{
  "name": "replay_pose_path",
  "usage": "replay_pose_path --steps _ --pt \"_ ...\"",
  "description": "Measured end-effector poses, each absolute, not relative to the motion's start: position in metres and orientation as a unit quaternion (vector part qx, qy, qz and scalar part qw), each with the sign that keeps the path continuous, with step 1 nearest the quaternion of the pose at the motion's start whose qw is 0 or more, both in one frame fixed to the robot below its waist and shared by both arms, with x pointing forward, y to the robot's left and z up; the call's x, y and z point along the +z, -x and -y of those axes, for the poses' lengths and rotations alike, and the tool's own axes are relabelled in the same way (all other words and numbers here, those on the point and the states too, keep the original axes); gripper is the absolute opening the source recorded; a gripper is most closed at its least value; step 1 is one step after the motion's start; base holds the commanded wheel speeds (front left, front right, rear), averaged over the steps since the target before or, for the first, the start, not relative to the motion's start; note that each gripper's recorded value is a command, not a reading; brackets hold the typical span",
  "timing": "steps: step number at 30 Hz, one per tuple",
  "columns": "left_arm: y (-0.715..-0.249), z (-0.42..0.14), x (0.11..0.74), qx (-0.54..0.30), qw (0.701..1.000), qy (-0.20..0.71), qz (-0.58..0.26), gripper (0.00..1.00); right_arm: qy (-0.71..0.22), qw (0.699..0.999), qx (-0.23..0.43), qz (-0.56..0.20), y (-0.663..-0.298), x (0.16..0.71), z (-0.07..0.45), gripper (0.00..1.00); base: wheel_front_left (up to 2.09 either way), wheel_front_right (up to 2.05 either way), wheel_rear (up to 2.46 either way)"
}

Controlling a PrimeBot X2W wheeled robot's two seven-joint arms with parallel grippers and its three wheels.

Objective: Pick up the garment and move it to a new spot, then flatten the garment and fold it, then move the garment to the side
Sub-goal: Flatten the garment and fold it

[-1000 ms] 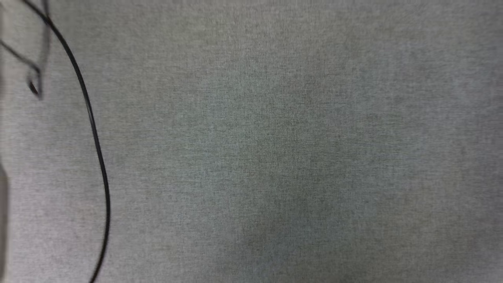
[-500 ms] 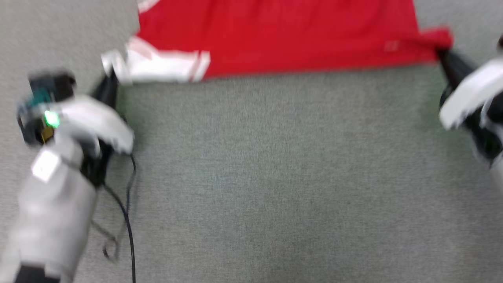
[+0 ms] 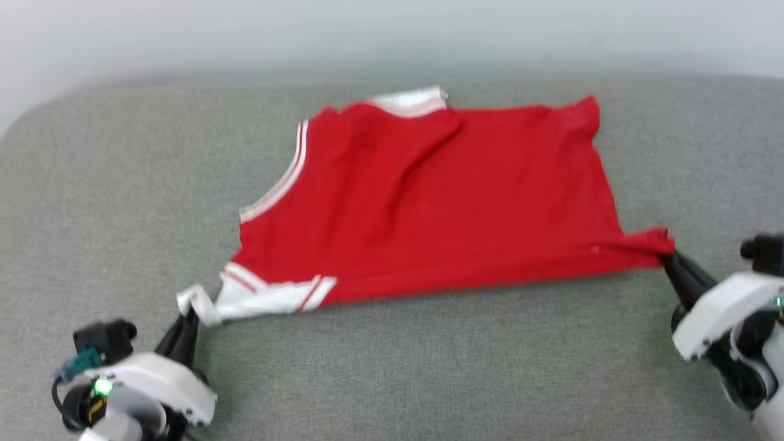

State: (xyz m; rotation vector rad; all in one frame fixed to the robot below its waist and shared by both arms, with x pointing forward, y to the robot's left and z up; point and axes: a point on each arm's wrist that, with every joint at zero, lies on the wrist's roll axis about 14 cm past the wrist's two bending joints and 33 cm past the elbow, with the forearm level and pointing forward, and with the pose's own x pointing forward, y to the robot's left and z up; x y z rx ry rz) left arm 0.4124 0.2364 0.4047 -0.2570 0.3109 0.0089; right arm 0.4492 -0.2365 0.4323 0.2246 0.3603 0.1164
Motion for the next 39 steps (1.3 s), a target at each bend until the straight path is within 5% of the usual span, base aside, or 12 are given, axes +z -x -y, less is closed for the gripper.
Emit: replay_pose_path --steps 16,29,39 --pt "-0.295 -0.232 0.417 0.028 0.966 0.146 -0.213 0.00 -0.133 0.964 0.009 -0.229 -0.310 0.403 0.241 0.00 0.00 0.00 0.00" --pt "-0.374 -0.199 0.454 -0.043 0.980 0.122 -0.151 0.00 -0.098 0.969 0.016 -0.228 -0.354 0.428 0.227 0.00 0.00 0.00 0.00" --pt "-0.438 -0.177 0.425 -0.068 0.979 0.113 -0.158 0.00 -0.085 0.965 0.040 -0.246 -0.412 0.408 0.219 0.00 0.00 0.00 0.00"
